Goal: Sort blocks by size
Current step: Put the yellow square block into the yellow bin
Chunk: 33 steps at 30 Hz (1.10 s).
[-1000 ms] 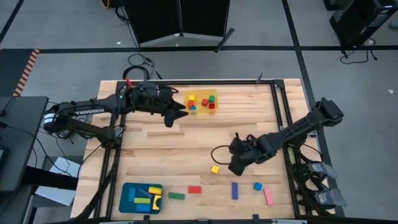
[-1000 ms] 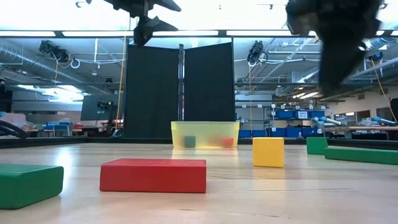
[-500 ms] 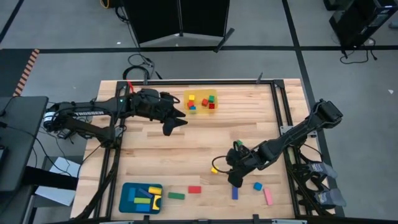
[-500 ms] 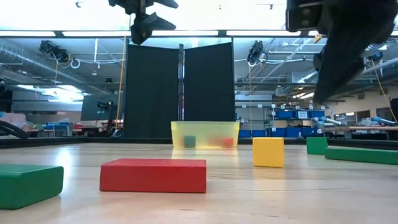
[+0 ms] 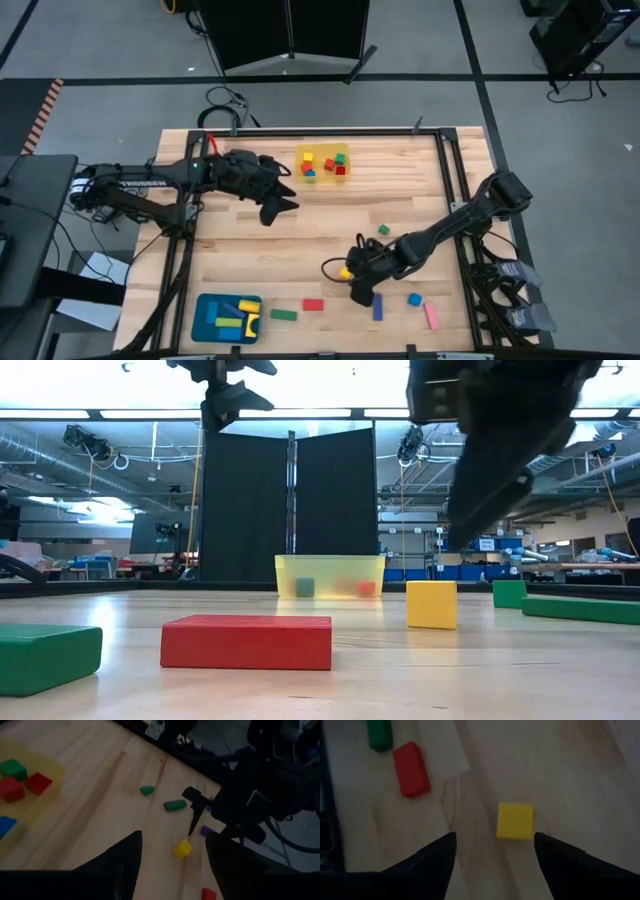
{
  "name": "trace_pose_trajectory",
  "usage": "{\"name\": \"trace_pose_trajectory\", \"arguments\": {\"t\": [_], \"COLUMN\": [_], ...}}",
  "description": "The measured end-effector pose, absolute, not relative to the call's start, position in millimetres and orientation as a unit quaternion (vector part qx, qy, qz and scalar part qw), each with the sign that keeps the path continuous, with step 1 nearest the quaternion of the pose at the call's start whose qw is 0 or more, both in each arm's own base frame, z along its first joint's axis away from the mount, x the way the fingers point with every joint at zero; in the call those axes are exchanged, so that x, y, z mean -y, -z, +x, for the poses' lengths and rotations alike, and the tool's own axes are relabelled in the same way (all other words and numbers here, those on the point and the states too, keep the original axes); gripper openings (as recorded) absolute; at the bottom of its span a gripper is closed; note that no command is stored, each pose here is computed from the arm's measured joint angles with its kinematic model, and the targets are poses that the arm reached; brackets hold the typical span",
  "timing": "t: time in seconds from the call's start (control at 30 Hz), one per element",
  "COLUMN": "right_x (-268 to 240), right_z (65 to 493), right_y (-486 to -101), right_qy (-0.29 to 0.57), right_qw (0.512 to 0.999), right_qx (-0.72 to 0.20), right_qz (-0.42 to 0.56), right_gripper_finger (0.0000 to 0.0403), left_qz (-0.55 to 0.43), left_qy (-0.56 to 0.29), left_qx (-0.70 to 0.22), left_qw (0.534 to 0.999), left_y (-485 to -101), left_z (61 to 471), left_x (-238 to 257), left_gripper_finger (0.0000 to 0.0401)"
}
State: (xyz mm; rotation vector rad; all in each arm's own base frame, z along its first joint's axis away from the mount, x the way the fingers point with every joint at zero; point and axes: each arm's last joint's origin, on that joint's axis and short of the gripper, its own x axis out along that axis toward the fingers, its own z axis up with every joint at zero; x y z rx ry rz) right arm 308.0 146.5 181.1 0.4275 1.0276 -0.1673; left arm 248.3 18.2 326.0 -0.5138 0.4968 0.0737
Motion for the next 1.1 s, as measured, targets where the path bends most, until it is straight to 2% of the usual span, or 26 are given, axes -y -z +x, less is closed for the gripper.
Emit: {"name": "trace_pose_trajectory", "arguments": {"t": [0.4, 0.7, 0.9, 1.1], "right_x": [-152, -146, -145, -143], "right_z": [332, 344, 344, 344], "right_y": [-165, -134, -134, -133], "right_qy": [0.124, 0.153, 0.146, 0.135], "right_qw": [0.840, 0.800, 0.794, 0.789], "right_qx": [-0.484, -0.531, -0.538, -0.551], "right_qz": [0.212, 0.235, 0.241, 0.236], "right_gripper_finger": [0.0277, 0.0270, 0.0230, 0.0158], "left_qz": [-0.235, -0.210, -0.197, -0.194], "left_qy": [-0.018, 0.029, 0.047, 0.050], "left_qx": [-0.256, -0.268, -0.277, -0.279], "left_qw": [0.937, 0.940, 0.939, 0.939], "left_y": [-325, -324, -323, -323], "left_z": [248, 248, 246, 246], "left_x": [-7, 14, 22, 24], "left_gripper_finger": [0.0227, 0.0227, 0.0227, 0.0227]}}
